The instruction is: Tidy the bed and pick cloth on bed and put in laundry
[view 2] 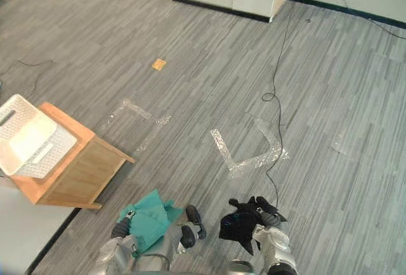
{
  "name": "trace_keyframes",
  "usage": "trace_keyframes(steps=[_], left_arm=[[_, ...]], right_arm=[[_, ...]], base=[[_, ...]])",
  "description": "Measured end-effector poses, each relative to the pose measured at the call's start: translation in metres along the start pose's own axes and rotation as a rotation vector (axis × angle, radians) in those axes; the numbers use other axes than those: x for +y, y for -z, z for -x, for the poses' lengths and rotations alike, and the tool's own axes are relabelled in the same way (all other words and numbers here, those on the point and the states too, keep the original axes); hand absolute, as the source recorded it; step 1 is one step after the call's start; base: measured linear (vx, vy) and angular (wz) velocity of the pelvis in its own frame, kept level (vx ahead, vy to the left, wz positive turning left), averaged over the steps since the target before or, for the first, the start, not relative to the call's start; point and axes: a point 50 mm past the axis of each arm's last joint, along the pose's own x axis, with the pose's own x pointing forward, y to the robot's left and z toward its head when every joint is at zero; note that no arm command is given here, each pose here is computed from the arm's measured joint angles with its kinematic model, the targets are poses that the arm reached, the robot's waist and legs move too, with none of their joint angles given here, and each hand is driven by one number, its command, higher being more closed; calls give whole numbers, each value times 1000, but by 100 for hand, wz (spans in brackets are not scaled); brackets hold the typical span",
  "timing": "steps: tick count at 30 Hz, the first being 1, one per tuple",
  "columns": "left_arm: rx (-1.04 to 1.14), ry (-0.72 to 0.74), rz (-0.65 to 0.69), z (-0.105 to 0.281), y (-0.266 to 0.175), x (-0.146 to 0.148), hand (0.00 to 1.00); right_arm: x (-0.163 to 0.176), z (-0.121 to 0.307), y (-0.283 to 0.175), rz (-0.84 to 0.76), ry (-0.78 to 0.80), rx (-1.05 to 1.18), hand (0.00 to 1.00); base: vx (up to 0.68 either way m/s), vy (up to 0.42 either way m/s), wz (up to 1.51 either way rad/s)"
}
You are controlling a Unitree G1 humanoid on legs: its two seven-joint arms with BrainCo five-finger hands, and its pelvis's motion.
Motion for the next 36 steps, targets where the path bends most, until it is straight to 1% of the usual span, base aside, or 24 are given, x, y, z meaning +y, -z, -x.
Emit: trace_keyframes(steps=[1,2,4,10,14,17,18,21,23,25,26,27,30,33,36], left_arm=[[14,-25,14,3,6,8,100],[64,-50,12,11,22,18,100],[79,-54,1,13,26,23,100],[86,-9,-68,11,26,13,100],[112,-18,-85,7,28,15,100],[104,-48,-107,6,22,28,100],[131,-38,-89,6,29,19,100],[104,2,-37,4,27,0,100],[104,-42,-11,6,29,9,100],[103,-36,6,5,28,5,100],[114,-50,19,7,32,8,100],[138,-72,26,12,41,15,100],[155,-101,37,19,49,24,100],[134,-104,38,22,46,29,100],[116,-84,25,20,41,25,100]], right_arm=[[8,1,4,-9,-22,12,100],[-4,7,21,-8,0,50,100],[-9,10,33,-6,11,84,100],[-30,15,45,33,52,124,100],[-33,14,37,31,58,85,100],[-26,16,45,19,41,103,100],[-32,15,43,20,63,110,100],[-25,11,29,20,47,55,100],[-14,15,36,39,3,64,100],[-12,14,34,45,-7,59,100],[-9,14,33,57,-18,57,100],[-10,13,35,62,-16,65,100],[-17,16,41,79,-6,89,100],[-13,17,48,128,-34,117,100],[-9,17,53,154,-53,150,100]], base=[[512,177,-11],[512,221,-1],[480,269,79],[548,55,130],[475,-254,131],[397,-381,144],[373,-383,108],[233,-331,85],[126,-296,123],[202,-324,81],[260,-364,58],[234,-298,49],[288,-231,57],[285,-191,36],[346,-128,16]])
